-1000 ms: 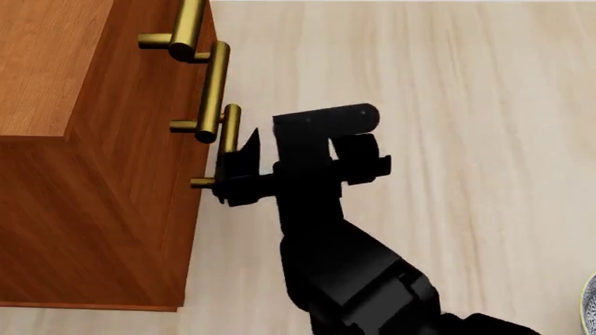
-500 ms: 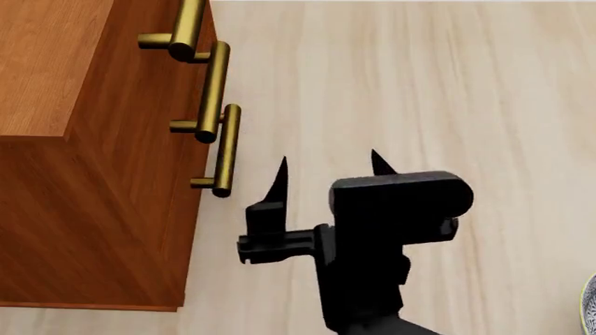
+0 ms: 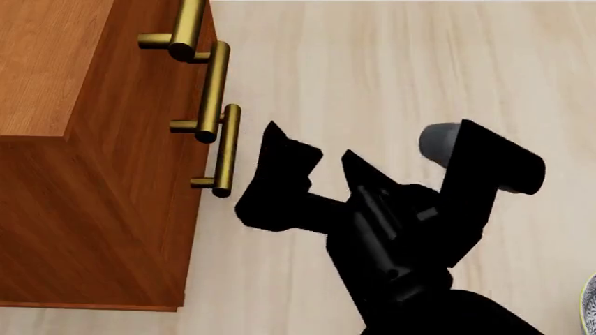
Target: Close the bottom drawer of the cabinet and open the top drawer.
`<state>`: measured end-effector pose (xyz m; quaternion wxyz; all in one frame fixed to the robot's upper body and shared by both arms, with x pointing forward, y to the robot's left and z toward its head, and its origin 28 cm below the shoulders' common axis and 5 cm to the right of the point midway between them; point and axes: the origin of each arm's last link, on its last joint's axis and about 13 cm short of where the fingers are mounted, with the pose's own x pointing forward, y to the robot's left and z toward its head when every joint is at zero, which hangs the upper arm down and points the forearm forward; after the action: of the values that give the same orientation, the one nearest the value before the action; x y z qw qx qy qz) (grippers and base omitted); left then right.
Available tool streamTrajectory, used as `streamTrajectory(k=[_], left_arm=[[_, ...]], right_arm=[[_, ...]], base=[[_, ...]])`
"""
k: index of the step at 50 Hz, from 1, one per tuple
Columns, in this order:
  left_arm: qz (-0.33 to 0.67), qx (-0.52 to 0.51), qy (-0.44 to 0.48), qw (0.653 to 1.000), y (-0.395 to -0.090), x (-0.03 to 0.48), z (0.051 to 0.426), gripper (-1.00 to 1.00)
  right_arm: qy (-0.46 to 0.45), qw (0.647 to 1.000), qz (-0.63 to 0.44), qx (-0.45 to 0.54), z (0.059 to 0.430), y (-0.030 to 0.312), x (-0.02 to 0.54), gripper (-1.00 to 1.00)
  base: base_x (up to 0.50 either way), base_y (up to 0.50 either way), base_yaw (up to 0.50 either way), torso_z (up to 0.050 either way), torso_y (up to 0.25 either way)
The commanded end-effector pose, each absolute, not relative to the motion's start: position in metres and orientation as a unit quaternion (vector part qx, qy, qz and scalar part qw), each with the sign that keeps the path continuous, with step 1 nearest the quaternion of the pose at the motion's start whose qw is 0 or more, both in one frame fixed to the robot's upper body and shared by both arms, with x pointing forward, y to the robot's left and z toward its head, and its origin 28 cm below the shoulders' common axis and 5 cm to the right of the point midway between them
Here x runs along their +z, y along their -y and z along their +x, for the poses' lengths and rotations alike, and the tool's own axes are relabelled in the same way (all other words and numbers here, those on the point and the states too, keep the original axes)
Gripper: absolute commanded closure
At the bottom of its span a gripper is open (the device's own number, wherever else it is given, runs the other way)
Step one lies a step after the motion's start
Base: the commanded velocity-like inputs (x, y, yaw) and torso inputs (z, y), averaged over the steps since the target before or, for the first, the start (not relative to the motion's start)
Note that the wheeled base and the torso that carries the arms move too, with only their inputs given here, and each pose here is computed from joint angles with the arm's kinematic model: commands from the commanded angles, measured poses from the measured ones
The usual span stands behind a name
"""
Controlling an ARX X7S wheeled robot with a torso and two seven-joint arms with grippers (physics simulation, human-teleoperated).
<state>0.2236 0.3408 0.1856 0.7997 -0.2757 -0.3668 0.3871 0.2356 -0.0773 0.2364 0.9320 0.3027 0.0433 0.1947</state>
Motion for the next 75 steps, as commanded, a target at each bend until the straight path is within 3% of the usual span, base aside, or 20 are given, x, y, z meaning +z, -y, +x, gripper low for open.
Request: streamTrajectory(k=[1, 17, 23, 35, 54, 75], left_arm=[[-0.274, 0.387, 0.366, 0.801, -0.340, 0.186, 0.224, -1.00], [-0.272, 0.389, 0.365, 0.801, -0.340, 0.186, 0.225, -1.00], [-0.271, 0.389, 0.366, 0.801, -0.340, 0.186, 0.224, -1.00], [-0.270, 0.389, 0.366, 0.801, -0.341, 0.186, 0.225, -1.00], [-0.270, 0.388, 0.367, 0.801, -0.340, 0.186, 0.224, -1.00], [-0.269, 0.388, 0.367, 0.802, -0.340, 0.186, 0.225, -1.00]], right_arm=[[-0.113, 0.863, 0.431, 0.240, 0.232, 0.086, 0.277, -1.00], [-0.168, 0.791, 0.510, 0.292, 0.250, 0.086, 0.319, -1.00], [-0.187, 0.739, 0.580, 0.286, 0.266, 0.088, 0.325, -1.00], [-0.211, 0.699, 0.605, 0.319, 0.287, 0.075, 0.330, -1.00], [-0.248, 0.686, 0.609, 0.311, 0.320, 0.055, 0.322, -1.00], [-0.268, 0.696, 0.594, 0.301, 0.333, 0.041, 0.317, -1.00]], base=[[0.00, 0.00, 0.00, 0.000, 0.000], [0.00, 0.00, 0.00, 0.000, 0.000], [0.00, 0.00, 0.00, 0.000, 0.000], [0.00, 0.00, 0.00, 0.000, 0.000], [0.00, 0.00, 0.00, 0.000, 0.000], [0.00, 0.00, 0.00, 0.000, 0.000]])
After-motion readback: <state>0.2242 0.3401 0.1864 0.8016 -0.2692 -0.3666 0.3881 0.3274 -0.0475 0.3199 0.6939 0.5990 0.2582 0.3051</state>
